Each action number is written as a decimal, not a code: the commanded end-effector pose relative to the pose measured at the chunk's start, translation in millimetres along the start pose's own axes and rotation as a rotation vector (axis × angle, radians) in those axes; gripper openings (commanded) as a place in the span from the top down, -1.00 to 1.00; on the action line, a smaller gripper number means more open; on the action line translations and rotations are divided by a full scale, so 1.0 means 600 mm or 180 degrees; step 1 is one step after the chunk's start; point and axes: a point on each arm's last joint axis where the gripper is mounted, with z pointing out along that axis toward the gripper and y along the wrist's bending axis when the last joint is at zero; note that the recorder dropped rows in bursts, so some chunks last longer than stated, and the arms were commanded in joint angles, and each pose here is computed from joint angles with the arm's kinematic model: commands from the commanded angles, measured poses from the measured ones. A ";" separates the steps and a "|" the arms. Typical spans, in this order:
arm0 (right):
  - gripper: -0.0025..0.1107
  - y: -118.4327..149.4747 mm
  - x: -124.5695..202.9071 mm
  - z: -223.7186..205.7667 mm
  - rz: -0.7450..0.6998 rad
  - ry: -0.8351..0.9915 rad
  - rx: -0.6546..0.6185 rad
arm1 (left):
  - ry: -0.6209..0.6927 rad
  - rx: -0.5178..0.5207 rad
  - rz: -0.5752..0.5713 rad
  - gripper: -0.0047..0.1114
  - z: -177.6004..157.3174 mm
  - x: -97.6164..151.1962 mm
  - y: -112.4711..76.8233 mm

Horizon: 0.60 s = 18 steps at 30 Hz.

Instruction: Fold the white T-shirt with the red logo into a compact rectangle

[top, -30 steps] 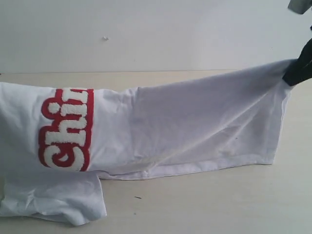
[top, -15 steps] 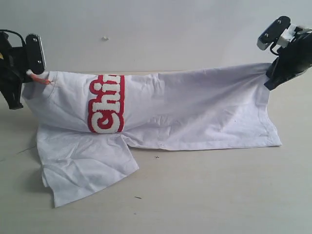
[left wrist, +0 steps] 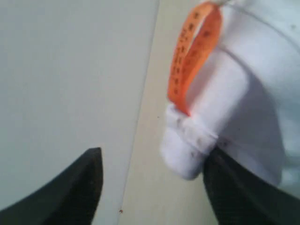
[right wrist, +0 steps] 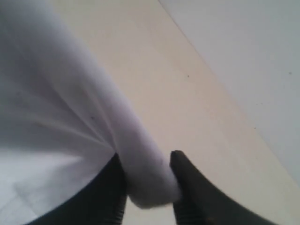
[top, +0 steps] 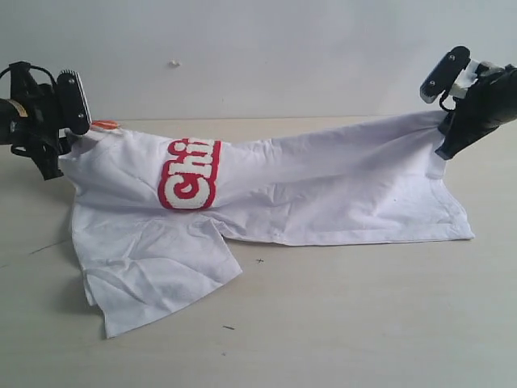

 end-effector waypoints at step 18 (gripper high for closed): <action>-0.28 -0.064 -0.064 -0.055 0.1946 -0.0556 0.0162 | -0.0050 -0.0265 -0.0508 -0.36 -0.005 0.002 0.020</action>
